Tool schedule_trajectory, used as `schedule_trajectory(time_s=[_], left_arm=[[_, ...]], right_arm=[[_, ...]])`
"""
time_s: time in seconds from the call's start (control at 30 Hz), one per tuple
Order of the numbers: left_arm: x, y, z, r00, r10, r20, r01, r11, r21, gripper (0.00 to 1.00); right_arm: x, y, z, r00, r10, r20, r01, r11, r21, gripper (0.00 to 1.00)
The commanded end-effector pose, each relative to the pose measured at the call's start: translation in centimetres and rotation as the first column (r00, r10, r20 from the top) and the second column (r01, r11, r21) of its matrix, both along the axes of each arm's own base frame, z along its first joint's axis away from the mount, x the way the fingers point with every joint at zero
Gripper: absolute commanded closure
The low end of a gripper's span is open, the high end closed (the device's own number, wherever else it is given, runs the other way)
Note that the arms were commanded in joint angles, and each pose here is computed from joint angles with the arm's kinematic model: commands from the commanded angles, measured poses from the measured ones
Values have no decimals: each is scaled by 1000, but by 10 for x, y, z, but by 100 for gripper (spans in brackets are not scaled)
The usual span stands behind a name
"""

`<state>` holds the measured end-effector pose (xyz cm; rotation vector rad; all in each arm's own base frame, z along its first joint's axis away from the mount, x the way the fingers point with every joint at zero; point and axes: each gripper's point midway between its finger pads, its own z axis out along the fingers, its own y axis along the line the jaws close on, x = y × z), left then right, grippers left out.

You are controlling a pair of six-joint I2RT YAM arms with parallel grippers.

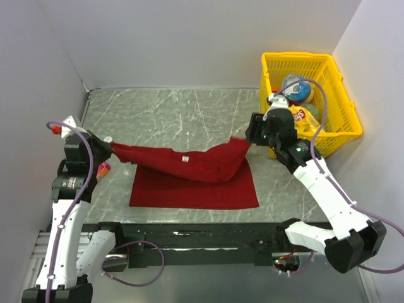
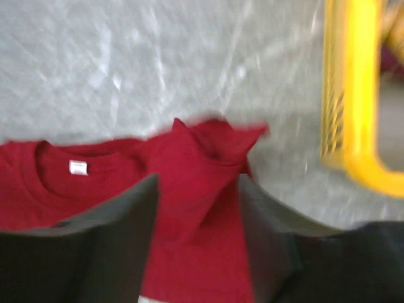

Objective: Pin the brooch onto the clothing

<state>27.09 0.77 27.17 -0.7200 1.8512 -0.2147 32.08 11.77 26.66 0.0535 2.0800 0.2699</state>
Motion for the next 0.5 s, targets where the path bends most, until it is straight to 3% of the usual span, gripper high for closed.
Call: schedule_trajectory(time_s=[0.0, 0.17, 0.3, 0.47], left_arm=[[-8, -2, -42, 995, 23, -100, -29, 998, -57, 99], [-5, -14, -62, 992, -22, -123, 8, 994, -113, 99], [-4, -15, -66, 990, -31, -140, 16, 994, -105, 99], [-2, -13, -66, 989, -32, -147, 19, 996, -89, 99]], right_arm=[[-6, 8, -39, 994, 30, -101, -28, 999, 21, 26], [-11, 36, -85, 959, 136, -248, -137, 990, 11, 26], [-5, 54, -141, 885, 106, -454, -174, 979, -110, 26], [0, 71, -182, 813, 103, -573, -212, 969, -127, 30]])
